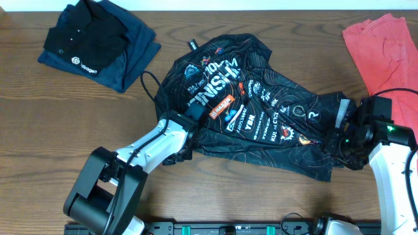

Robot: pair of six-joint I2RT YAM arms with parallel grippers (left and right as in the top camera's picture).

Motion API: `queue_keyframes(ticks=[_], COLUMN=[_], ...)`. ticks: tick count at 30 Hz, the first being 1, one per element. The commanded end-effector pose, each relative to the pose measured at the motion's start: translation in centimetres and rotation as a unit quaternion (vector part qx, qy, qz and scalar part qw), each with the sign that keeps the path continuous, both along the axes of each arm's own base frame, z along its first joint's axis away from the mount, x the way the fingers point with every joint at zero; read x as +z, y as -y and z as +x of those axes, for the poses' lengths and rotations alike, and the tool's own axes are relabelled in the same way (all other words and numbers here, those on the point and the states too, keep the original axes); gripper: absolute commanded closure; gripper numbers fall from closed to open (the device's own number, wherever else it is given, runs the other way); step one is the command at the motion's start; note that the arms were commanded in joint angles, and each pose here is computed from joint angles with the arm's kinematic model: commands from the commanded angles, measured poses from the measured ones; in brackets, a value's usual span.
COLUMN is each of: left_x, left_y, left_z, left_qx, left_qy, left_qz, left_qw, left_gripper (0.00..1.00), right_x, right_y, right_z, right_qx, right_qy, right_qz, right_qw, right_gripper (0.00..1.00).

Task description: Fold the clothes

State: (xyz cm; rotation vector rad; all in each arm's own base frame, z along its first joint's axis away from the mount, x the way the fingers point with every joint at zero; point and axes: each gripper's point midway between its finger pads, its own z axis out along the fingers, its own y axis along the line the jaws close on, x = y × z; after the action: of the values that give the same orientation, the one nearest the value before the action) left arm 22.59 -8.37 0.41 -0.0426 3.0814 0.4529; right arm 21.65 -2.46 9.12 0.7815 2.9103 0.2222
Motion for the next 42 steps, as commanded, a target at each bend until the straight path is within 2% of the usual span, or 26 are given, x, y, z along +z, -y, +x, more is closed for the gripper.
queue_keyframes(ticks=[1,4,6,9,13,21,26,34,42], left_x=[-0.3,-0.2,-0.1,-0.1,-0.1,-0.1,-0.1,-0.1,-0.1], left_y=[-0.6,-1.0,-1.2,-1.6,-2.0,-2.2,-2.2,-2.2,-2.1], left_z=[-0.3,0.0,0.1,0.2,0.3,0.3,0.3,0.4,0.4], left_qx=[-0.002,0.01,0.021,0.031,0.042,0.055,0.055,0.055,0.055], left_qy=[-0.006,0.004,0.01,0.01,0.01,0.012,0.013,0.014,0.014], left_qz=[0.013,0.022,0.026,0.026,0.026,0.026,0.026,0.025,0.025], left_qw=[1.0,1.0,0.999,0.999,0.999,0.998,0.998,0.998,0.998], left_gripper=[0.79,0.81,0.87,0.88,0.89,0.88,0.89,0.89,0.89], right_x=[-0.1,-0.3,-0.3,-0.4,-0.8,-4.4,-6.2,-7.5,-8.7], right_y=[0.1,1.6,2.8,3.3,3.5,2.8,1.8,1.6,0.9], right_z=[-0.2,-0.6,-1.1,-1.4,-1.6,-4.2,-4.5,-5.1,-6.5], right_qx=[0.0,-0.041,-0.074,-0.091,-0.1,-0.135,-0.132,-0.142,-0.206], right_qy=[0.001,-0.013,-0.026,-0.031,-0.035,-0.074,-0.071,-0.073,-0.095], right_qz=[0.0,-0.037,-0.067,-0.081,-0.086,-0.077,-0.049,-0.046,-0.03], right_qw=[1.0,0.998,0.995,0.992,0.991,0.985,0.988,0.986,0.974], right_gripper=[0.41,0.41,0.41,0.34,0.34,0.31,0.29,0.32,0.36])
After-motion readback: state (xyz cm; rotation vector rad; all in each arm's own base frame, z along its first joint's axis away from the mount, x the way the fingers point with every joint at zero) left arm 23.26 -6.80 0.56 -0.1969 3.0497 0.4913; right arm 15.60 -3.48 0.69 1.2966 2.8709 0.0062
